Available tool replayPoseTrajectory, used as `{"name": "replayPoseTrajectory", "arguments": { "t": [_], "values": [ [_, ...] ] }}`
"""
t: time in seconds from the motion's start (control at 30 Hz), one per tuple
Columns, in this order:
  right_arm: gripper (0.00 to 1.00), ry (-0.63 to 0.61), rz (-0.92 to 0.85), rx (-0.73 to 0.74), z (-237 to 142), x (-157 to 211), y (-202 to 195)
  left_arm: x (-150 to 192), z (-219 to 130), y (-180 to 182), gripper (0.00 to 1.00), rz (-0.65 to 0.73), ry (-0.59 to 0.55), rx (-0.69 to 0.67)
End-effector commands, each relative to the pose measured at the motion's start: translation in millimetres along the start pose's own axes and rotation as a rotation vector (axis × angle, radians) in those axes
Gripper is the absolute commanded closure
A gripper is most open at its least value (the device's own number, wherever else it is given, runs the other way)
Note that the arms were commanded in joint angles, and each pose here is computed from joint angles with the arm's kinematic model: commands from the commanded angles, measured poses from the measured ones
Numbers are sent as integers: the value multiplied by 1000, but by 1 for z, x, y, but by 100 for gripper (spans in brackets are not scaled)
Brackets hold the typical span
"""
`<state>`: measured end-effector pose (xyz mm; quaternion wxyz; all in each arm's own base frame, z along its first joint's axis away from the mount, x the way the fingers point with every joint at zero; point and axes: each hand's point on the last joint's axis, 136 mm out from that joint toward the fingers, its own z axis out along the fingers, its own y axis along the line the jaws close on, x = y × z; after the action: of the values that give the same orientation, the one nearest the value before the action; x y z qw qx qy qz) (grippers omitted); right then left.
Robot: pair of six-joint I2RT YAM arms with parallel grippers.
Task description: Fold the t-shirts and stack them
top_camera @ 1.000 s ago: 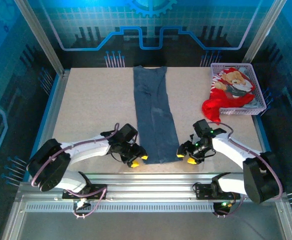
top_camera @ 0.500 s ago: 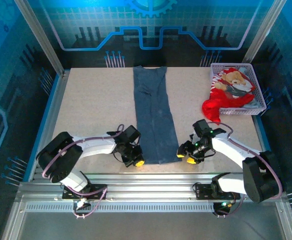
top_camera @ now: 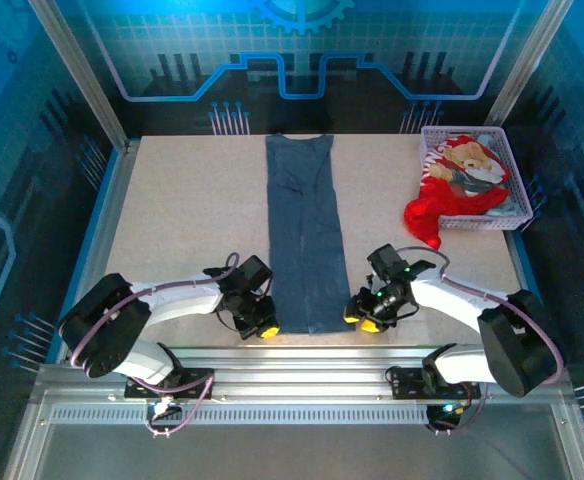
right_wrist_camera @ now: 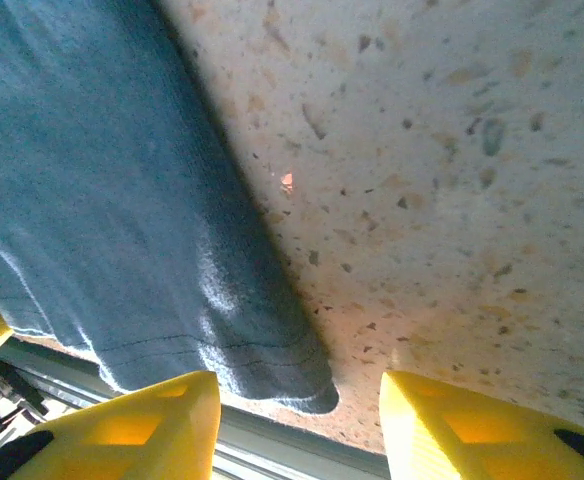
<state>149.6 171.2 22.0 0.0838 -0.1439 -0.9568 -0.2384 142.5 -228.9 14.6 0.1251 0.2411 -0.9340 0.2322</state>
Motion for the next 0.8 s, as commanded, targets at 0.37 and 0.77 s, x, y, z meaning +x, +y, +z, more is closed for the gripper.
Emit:
{"name": "replayPoseTrajectory", "arguments": {
  "t": [0.37,0.77],
  "values": [
    [75,-20,18,28,28,-7,17,3,-2,27,100,-6,17,-59],
    [65,-11,11,13,22,0,33,4,-5,30,100,-9,5,-51]
  ]
}}
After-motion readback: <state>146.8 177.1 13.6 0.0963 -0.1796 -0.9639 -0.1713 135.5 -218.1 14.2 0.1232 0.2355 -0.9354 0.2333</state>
